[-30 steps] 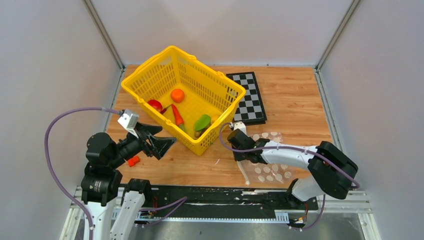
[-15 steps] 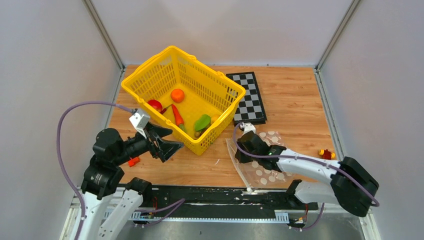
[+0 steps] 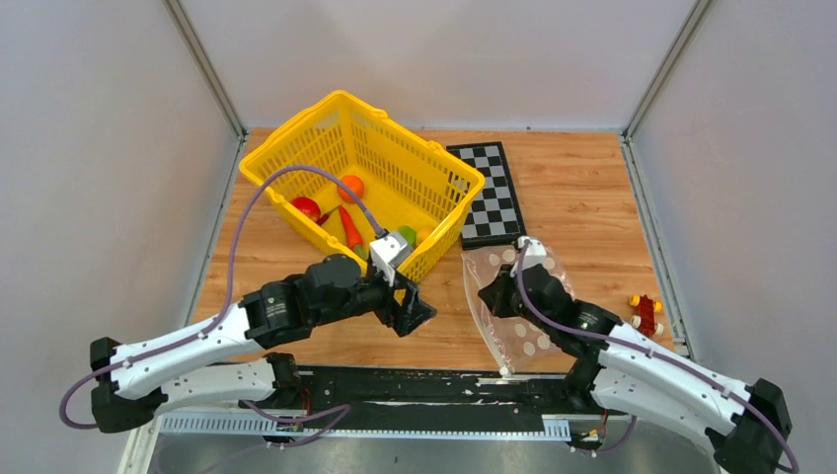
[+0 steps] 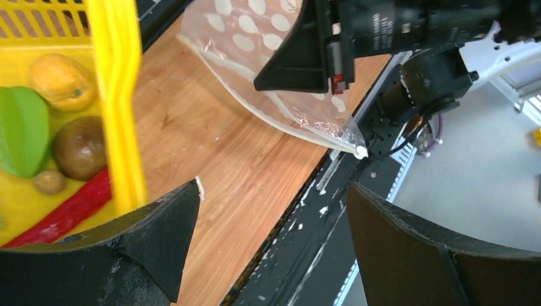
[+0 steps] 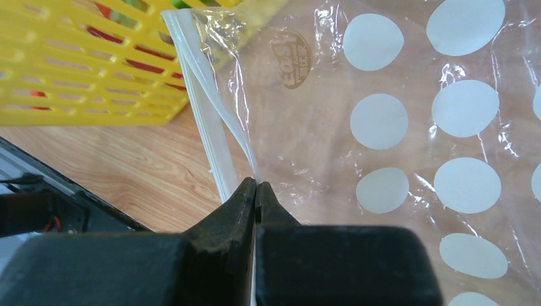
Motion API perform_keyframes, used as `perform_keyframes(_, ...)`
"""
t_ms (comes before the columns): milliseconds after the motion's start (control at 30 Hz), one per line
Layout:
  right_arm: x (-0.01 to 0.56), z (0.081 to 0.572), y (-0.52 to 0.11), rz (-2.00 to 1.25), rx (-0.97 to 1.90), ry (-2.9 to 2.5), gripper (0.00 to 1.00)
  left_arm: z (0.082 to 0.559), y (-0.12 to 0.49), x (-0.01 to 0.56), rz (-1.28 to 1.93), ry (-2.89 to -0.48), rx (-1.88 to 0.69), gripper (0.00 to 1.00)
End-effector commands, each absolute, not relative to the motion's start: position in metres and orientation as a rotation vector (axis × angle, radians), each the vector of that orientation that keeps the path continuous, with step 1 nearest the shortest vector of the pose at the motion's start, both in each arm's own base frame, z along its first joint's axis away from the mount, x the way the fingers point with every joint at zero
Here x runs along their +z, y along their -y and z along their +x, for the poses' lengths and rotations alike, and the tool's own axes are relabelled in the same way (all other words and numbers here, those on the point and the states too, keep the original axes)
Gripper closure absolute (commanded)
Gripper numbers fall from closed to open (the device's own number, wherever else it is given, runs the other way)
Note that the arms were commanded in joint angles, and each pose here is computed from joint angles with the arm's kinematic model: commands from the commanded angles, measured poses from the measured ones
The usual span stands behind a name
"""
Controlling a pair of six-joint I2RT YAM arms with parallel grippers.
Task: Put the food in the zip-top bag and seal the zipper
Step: Pick up the zipper food storage bag at the center of the board, then open the zipper of the food storage bag at the center of the board.
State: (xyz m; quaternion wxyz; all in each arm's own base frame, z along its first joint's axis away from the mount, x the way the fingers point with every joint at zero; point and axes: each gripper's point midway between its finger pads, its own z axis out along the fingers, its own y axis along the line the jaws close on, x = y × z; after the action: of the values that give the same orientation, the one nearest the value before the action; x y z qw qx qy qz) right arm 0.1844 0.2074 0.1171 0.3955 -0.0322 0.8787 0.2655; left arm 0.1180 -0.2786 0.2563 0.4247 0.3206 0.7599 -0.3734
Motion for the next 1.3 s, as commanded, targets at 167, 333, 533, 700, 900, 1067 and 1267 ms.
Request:
perform_keyframes(167,0.171,0.189,-0.181,0.089,0.708,-2.055,1.00,0.126,0.351,0.262,0.557,-1.866,-0.966,0.11)
perform_keyframes(333,0.191,0.190,-0.181,0.090,0.735,-2.019,1.00,0.141,0.373,0.242,0.468,-1.873,-0.945,0.12)
perform_keyframes(533,0.212,0.190,-0.189,0.074,0.790,-1.985,1.00,0.153,0.394,0.218,0.440,-1.894,-0.899,0.22)
perform_keyframes(700,0.229,0.190,-0.188,0.065,0.801,-1.958,1.00,0.157,0.403,0.192,0.433,-1.930,-0.867,0.30)
perform_keyframes(900,0.228,0.188,-0.179,0.063,0.751,-1.977,1.00,0.158,0.419,0.182,0.454,-1.928,-0.915,0.57)
perform_keyframes(1067,0.227,0.185,-0.171,0.046,0.713,-1.990,1.00,0.158,0.425,0.185,0.478,-1.922,-0.941,0.93)
perform_keyframes(1267,0.237,0.179,-0.160,-0.051,0.624,-2.034,0.81,0.167,0.422,0.197,0.485,-1.919,-0.895,1.00)
